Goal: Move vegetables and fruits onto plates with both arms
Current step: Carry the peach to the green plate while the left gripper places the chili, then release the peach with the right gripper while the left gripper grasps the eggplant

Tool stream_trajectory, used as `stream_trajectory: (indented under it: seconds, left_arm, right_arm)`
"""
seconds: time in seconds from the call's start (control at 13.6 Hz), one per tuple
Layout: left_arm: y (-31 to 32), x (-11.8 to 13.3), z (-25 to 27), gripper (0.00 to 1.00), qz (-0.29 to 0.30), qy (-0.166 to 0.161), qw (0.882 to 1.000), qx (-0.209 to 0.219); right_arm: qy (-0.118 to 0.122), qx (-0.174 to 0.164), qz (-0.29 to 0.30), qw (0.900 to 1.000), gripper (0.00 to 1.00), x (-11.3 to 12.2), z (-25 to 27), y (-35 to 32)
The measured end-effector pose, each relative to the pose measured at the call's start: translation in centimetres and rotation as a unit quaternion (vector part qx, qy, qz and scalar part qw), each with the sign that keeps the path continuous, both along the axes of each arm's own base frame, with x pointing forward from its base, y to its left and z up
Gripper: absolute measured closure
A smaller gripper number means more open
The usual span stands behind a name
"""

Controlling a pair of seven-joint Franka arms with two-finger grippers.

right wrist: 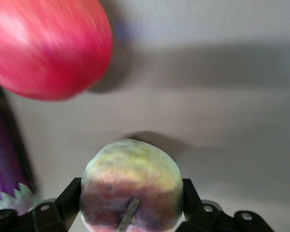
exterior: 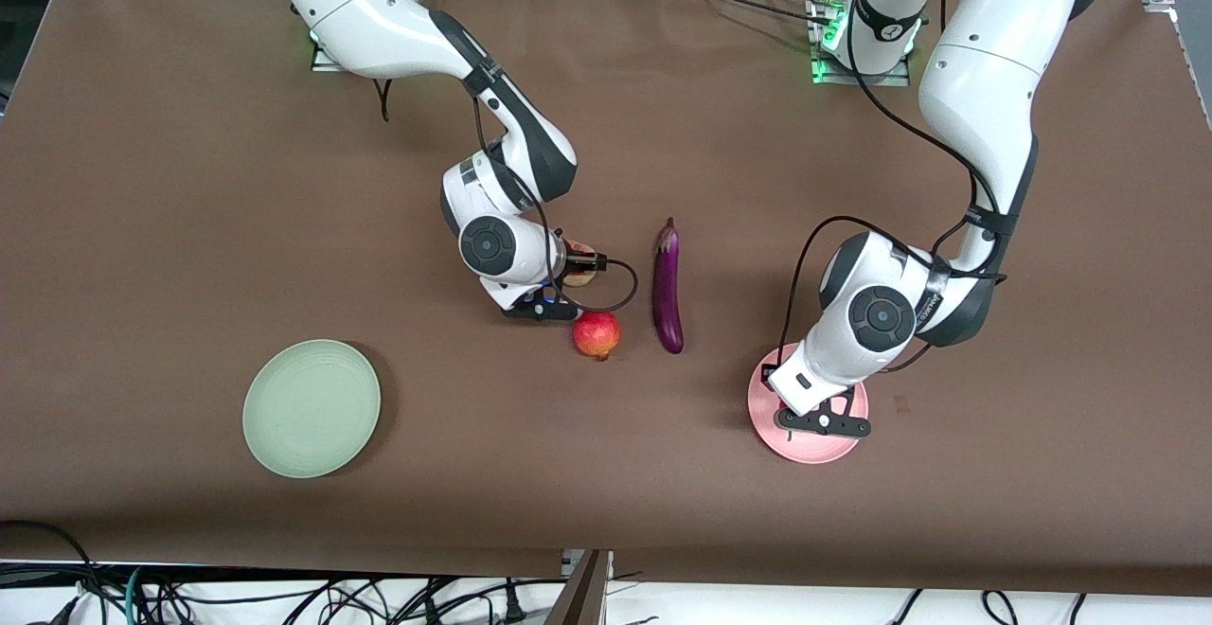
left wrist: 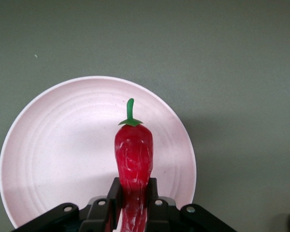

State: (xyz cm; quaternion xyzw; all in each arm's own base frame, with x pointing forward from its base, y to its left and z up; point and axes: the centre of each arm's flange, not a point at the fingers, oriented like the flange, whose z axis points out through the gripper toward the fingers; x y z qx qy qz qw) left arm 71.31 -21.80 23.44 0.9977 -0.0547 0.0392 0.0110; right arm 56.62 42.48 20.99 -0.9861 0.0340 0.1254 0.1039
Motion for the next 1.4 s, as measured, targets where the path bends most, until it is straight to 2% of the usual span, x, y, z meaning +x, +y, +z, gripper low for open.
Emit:
stream_trajectory:
  seconds: [0.07, 0.22, 0.37, 0.52, 0.59, 0.74, 0.96, 1.18, 1.4]
  left_arm:
    - [0.0, 0.1, 0.1, 0.72, 0.000, -0.001, 1.000, 0.000]
    - [0.1, 0.2, 0.3, 0.53, 0.001, -0.003, 1.000, -0.001]
    - [0.2, 0.2, 0.7, 0.33, 0.001, 0.004, 1.000, 0.003]
    - [-0.5, -0.7, 1.8, 0.14, -0.004, 0.037, 0.999, 0.013]
    - [-1.9, -1.8, 2.6, 0.02, -0.011, 0.068, 0.997, 0.018]
    - [-6.5, -5.0, 4.2, 0.00, -0.016, 0.122, 0.992, 0.018]
    - [-13.4, -9.2, 4.7, 0.00, -0.035, 0.146, 0.989, 0.010]
    - [-18.1, -12.5, 2.9, 0.00, -0.058, 0.144, 0.988, 0.009]
    - [-19.2, -14.1, -1.3, 0.00, -0.061, 0.117, 0.991, -0.021]
  right_arm:
    - [-0.005, -0.002, -0.002, 1.000, 0.14, 1.5, 2.2, -1.3]
    - [-0.015, -0.008, 0.012, 1.000, 0.14, 5.4, 7.8, -6.3]
    - [-0.040, -0.017, 0.031, 0.999, 0.14, 9.6, 11.6, -14.3]
    - [-0.061, -0.023, 0.063, 0.996, 0.14, 12.5, 11.8, -22.6]
    - [-0.067, -0.025, 0.078, 0.994, 0.14, 13.6, 11.2, -26.4]
    - [-0.087, -0.033, 0.111, 0.990, 0.14, 15.2, 9.3, -33.2]
    - [-0.119, -0.038, 0.147, 0.981, 0.14, 16.6, 6.1, -40.1]
    - [-0.149, -0.043, 0.172, 0.973, 0.14, 17.3, 3.9, -43.0]
    - [-0.166, -0.054, 0.187, 0.967, 0.14, 17.7, 2.1, -43.9]
